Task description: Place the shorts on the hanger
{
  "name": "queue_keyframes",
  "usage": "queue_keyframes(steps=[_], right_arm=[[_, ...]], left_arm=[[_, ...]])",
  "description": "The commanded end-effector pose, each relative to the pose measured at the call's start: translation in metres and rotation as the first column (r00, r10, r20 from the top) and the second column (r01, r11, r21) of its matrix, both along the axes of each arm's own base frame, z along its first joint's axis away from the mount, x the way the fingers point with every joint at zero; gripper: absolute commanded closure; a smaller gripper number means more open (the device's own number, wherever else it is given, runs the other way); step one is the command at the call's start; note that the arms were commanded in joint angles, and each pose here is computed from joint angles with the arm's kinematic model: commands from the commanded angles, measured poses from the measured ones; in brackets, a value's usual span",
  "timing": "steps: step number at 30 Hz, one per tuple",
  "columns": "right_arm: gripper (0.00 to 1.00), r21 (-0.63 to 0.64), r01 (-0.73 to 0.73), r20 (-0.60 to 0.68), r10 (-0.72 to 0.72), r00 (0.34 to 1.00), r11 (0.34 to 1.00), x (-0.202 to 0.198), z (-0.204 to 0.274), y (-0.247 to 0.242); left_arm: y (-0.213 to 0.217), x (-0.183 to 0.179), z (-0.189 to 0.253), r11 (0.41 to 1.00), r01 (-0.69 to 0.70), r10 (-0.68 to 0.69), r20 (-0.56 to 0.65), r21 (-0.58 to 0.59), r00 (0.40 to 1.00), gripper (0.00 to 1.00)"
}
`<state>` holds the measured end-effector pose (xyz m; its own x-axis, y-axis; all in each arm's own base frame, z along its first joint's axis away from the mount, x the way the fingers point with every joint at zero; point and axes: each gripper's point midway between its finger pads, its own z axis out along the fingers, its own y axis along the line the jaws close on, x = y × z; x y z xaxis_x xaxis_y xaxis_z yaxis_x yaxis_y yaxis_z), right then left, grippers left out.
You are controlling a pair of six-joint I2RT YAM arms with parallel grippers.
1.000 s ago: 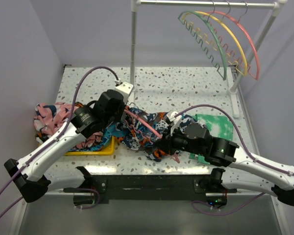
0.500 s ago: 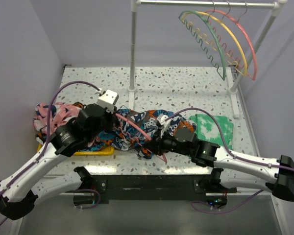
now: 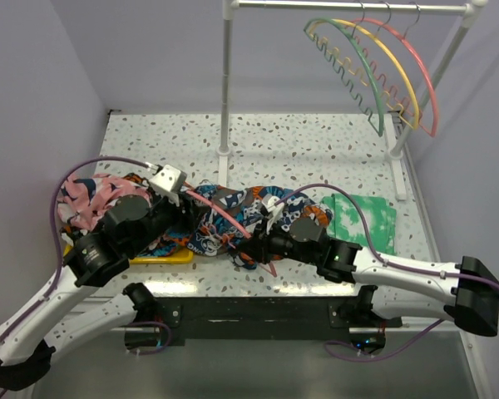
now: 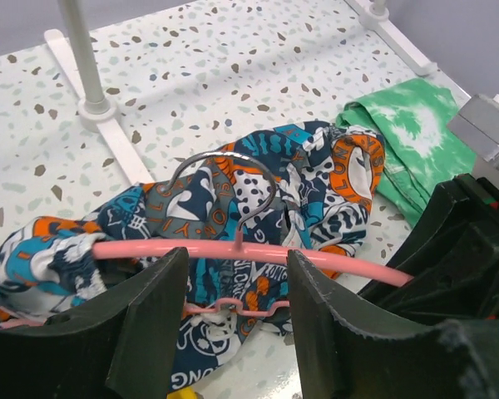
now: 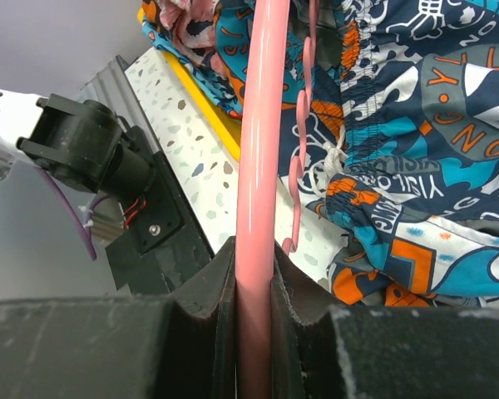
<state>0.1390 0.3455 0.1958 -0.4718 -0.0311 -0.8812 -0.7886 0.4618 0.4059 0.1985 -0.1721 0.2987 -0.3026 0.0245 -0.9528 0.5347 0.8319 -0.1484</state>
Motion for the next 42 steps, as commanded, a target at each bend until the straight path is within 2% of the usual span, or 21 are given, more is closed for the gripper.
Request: queue_keyframes(steps=[1,6,9,17,18,20,21,24,25,26,28,29,31,33,37,38,39,40,41,42], right_arm=[[1.00,0.158,-0.018,0.071,0.007,0.997,0.987,0.003,0.053,0.015],[1.00,0.151,-0.027,0.070,0.016,0.997,0.988,0.003,0.053,0.018],[1.00,0.147,-0.023,0.067,0.014,0.998,0.989,0.004,0.052,0.019],[1.00,0.142,-0.025,0.069,0.016,0.997,0.989,0.006,0.056,0.023],[1.00,0.140,-0.029,0.071,0.019,0.997,0.990,0.005,0.056,0.024],[1.00,0.135,-0.031,0.070,0.021,0.997,0.990,0.006,0.056,0.025],[1.00,0.133,-0.031,0.072,0.022,0.997,0.991,0.006,0.057,0.025],[1.00,0.110,-0.011,0.067,0.004,0.998,0.994,0.009,0.055,0.024],[0.95,0.105,0.005,0.071,-0.012,0.997,0.994,0.012,0.057,0.022],[0.74,0.093,0.022,0.068,-0.028,0.997,0.995,0.013,0.057,0.017],[0.57,0.089,0.066,0.069,-0.072,0.995,0.994,0.017,0.062,0.008],[0.44,0.092,0.119,0.075,-0.126,0.989,0.989,0.022,0.069,-0.005],[0.33,0.111,0.191,0.056,-0.198,0.979,0.975,0.027,0.078,-0.020],[0.23,0.102,0.346,0.031,-0.351,0.936,0.933,0.042,0.081,-0.048],[0.20,-0.007,0.523,-0.038,-0.523,0.852,0.852,0.070,0.050,-0.089],[0.21,-0.020,0.520,-0.079,-0.520,0.851,0.854,0.077,0.041,-0.091],[0.24,-0.024,0.420,-0.191,-0.416,0.889,0.907,0.068,0.026,-0.075],[0.31,-0.041,0.429,-0.244,-0.425,0.872,0.903,0.080,0.007,-0.083],[0.33,0.021,0.382,-0.261,-0.364,0.894,0.924,0.080,0.013,-0.071],[0.34,0.027,0.354,-0.261,-0.335,0.905,0.935,0.080,0.010,-0.065]], left_arm=[[-0.031,0.018,0.004,0.998,0.052,-0.051,0.033,-0.039,0.998,0.44],[-0.033,0.035,0.002,1.000,-0.008,0.009,0.049,-0.013,0.999,0.45],[-0.039,0.039,0.001,1.000,0.003,-0.003,0.057,-0.006,0.998,0.46],[-0.040,0.045,-0.031,0.999,-0.020,0.019,0.012,0.050,1.000,0.60],[-0.039,0.046,-0.033,0.998,-0.026,0.025,0.009,0.055,1.000,0.65],[-0.038,0.048,-0.037,0.997,-0.036,0.035,0.005,0.072,0.999,0.69],[-0.038,0.049,-0.037,0.996,-0.036,0.035,0.009,0.077,0.999,0.83],[-0.033,0.051,-0.033,0.994,-0.056,0.054,0.024,0.091,0.998,1.00],[-0.032,0.051,-0.031,0.994,-0.061,0.058,0.032,0.093,0.998,1.00],[-0.030,0.052,-0.028,0.993,-0.068,0.065,0.040,0.096,0.997,1.00],[-0.027,0.051,-0.027,0.991,-0.069,0.064,0.048,0.113,0.997,1.00],[-0.024,0.050,-0.026,0.991,-0.070,0.065,0.053,0.116,0.996,1.00],[-0.023,0.049,-0.026,0.990,-0.066,0.059,0.057,0.127,0.997,1.00],[-0.021,0.047,-0.022,0.990,-0.064,0.056,0.067,0.123,0.996,1.00],[-0.019,0.044,-0.019,0.991,-0.055,0.045,0.080,0.124,0.996,1.00],[-0.019,0.042,-0.016,0.992,-0.046,0.036,0.086,0.119,0.996,1.00],[-0.019,0.041,-0.016,0.992,-0.039,0.028,0.090,0.120,0.996,1.00],[-0.019,0.041,-0.015,0.992,-0.037,0.026,0.092,0.120,0.995,1.00],[-0.019,0.039,-0.013,0.993,-0.027,0.016,0.098,0.114,0.995,1.00],[-0.019,0.038,-0.012,0.993,-0.025,0.013,0.102,0.115,0.995,1.00]])
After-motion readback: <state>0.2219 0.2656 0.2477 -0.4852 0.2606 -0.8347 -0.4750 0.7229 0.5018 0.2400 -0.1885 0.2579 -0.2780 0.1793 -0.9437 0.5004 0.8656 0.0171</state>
